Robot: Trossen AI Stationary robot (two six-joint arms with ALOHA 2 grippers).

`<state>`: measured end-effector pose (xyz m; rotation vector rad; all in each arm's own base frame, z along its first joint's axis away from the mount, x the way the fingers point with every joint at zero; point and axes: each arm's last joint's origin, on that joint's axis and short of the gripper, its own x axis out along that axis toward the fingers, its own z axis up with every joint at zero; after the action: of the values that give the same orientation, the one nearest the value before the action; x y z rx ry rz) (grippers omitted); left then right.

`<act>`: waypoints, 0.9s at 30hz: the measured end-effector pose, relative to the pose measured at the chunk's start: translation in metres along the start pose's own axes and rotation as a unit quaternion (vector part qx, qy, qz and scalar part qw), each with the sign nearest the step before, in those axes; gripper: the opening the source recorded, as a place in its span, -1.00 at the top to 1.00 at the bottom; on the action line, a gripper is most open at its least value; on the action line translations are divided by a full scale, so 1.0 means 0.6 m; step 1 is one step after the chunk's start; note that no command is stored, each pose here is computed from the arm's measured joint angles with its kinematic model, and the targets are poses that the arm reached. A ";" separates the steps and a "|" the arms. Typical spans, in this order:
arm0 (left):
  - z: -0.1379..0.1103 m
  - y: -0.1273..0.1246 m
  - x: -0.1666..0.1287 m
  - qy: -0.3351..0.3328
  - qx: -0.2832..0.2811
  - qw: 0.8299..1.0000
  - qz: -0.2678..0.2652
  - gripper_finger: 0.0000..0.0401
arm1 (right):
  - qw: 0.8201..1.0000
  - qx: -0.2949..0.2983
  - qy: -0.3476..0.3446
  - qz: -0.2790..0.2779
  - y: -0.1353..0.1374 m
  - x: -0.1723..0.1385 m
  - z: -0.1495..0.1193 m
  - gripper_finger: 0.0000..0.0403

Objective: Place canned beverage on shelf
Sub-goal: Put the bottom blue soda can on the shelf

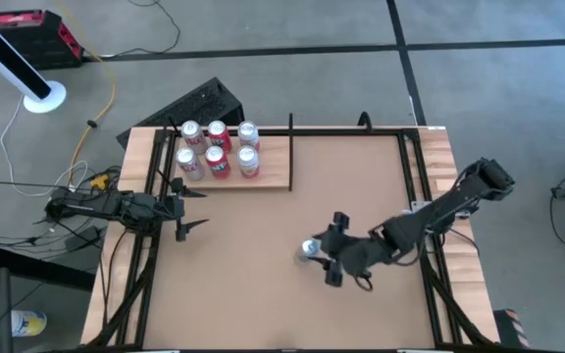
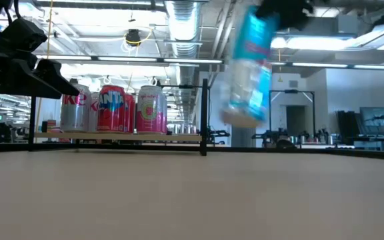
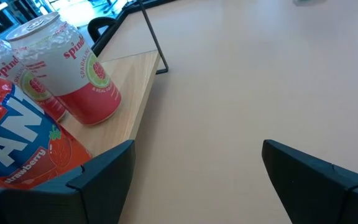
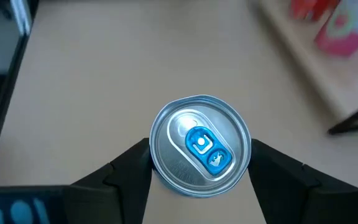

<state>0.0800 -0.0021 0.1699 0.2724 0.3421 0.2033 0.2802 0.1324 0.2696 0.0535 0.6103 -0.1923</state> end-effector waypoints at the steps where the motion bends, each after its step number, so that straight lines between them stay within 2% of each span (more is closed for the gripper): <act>1: 0.000 0.000 0.000 0.000 0.000 1.000 0.000 -0.68 | 1.000 0.000 -0.012 -0.002 -0.005 0.001 0.014 -0.27; 8: 0.000 0.000 0.000 0.000 0.000 1.000 0.000 -0.68 | 0.996 -0.019 -0.087 -0.025 -0.059 0.010 0.101 -0.26; 12: 0.000 0.000 0.000 0.000 0.000 1.000 0.000 -0.68 | 0.993 -0.007 -0.112 -0.041 -0.102 0.011 0.143 -0.26; 17: 0.000 0.000 0.000 0.000 0.000 1.000 0.000 -0.68 | 0.991 0.006 -0.125 -0.053 -0.164 0.015 0.180 -0.26; 27: 0.000 0.000 0.000 0.000 0.000 1.000 0.000 -0.68 | 0.978 0.013 -0.169 -0.120 -0.292 0.013 0.240 -0.26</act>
<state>0.0800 -0.0021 0.1698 0.2725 0.3423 0.2036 0.3333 -0.0559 0.3841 -0.0276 0.2737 -0.4348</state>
